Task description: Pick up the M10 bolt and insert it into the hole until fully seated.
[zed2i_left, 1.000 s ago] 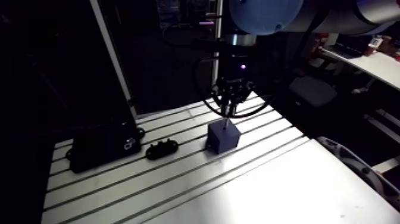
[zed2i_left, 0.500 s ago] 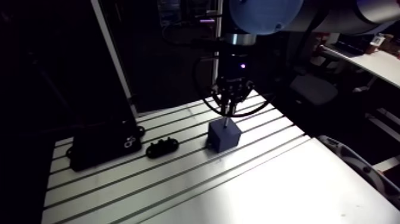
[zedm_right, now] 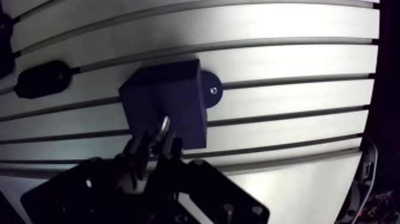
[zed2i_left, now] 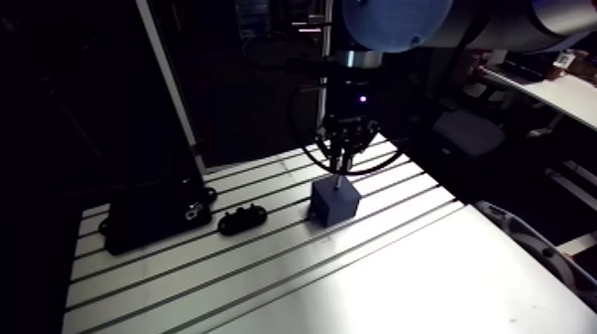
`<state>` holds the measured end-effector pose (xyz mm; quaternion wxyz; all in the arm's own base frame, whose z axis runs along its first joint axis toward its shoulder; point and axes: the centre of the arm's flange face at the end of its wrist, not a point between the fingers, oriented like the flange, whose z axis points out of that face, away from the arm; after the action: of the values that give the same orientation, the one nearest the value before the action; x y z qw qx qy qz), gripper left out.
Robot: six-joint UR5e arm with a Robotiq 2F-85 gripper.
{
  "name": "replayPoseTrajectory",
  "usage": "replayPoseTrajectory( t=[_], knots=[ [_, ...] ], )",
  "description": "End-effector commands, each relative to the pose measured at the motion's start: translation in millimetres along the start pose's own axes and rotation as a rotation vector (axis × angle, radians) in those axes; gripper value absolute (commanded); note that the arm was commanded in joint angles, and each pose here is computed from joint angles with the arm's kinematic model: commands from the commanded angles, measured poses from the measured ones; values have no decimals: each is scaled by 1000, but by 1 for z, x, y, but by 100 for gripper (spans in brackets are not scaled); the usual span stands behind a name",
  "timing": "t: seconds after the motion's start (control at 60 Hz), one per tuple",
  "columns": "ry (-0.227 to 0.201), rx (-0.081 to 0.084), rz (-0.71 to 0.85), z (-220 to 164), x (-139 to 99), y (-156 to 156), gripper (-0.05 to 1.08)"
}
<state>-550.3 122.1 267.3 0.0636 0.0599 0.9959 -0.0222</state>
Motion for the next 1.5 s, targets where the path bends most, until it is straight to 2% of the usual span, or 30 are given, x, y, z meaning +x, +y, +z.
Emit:
replayPoseTrajectory(
  t=[0.017, 1.5],
  knots=[
    [-4, 1, 0, 2, 0, 0, 108],
    [-8, 2, -3, 4, -3, -3, 108]
  ],
)
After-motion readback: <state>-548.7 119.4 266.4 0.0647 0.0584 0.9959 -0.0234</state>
